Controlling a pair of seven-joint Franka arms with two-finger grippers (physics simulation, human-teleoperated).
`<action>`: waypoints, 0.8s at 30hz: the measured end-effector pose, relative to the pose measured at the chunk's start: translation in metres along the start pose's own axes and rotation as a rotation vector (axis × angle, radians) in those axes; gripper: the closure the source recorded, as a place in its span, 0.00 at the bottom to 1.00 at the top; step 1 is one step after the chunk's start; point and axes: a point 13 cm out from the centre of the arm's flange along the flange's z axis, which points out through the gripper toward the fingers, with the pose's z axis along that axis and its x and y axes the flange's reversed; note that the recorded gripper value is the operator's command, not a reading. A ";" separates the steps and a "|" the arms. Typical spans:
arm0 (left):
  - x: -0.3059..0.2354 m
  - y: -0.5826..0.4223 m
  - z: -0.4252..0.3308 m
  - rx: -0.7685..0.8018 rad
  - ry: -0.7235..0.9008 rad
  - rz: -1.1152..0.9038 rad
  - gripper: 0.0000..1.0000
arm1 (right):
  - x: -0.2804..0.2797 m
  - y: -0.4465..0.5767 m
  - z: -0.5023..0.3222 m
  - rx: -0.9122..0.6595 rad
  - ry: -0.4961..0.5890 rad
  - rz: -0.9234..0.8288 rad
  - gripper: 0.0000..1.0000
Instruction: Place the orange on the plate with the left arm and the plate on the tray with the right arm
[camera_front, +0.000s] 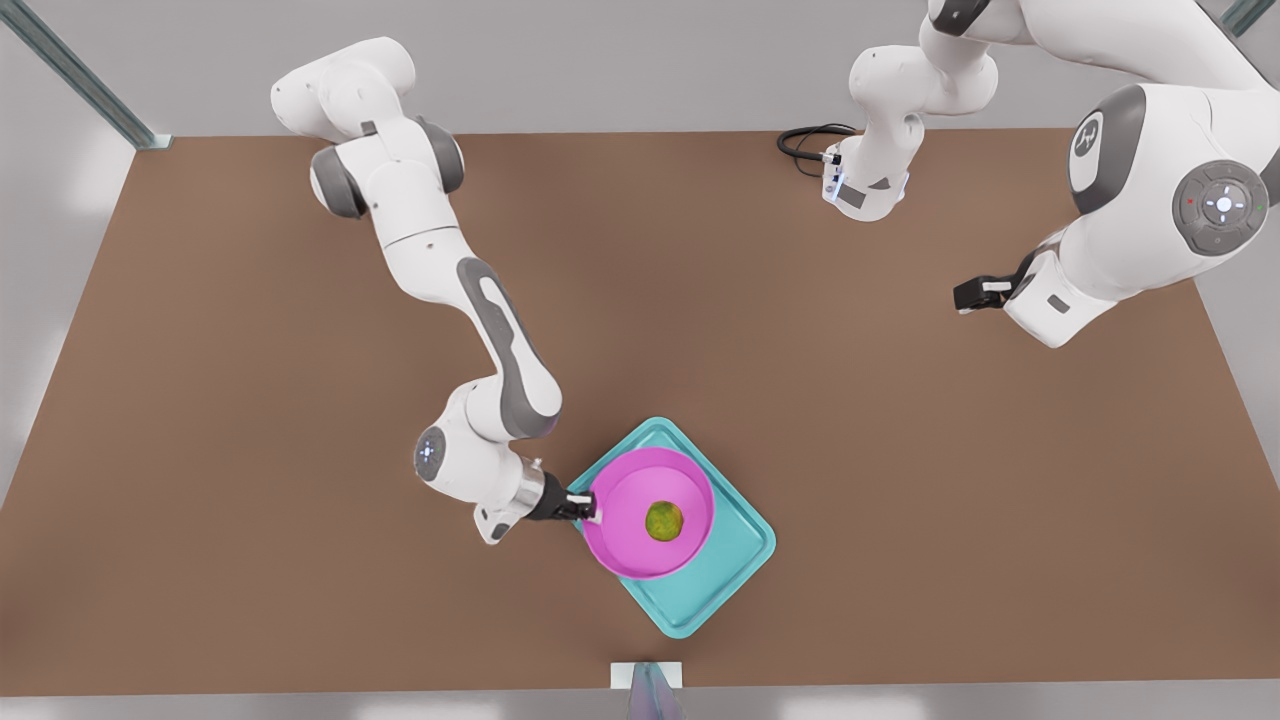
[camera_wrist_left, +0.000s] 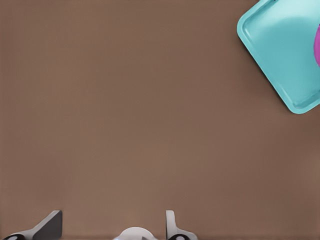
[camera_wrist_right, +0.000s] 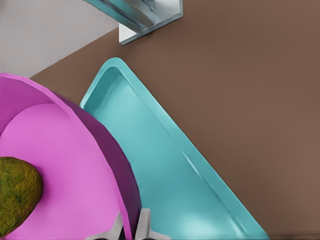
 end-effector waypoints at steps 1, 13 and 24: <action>0.000 0.000 0.000 0.000 0.000 0.001 0.00 | 0.005 0.000 0.006 -0.005 0.013 0.015 0.79; -0.002 0.004 0.001 0.000 0.000 0.001 0.00 | 0.016 0.019 -0.021 0.003 0.043 0.061 0.00; 0.004 0.005 -0.002 0.001 0.005 0.001 0.00 | 0.092 -0.077 -0.561 0.681 0.109 -0.160 0.00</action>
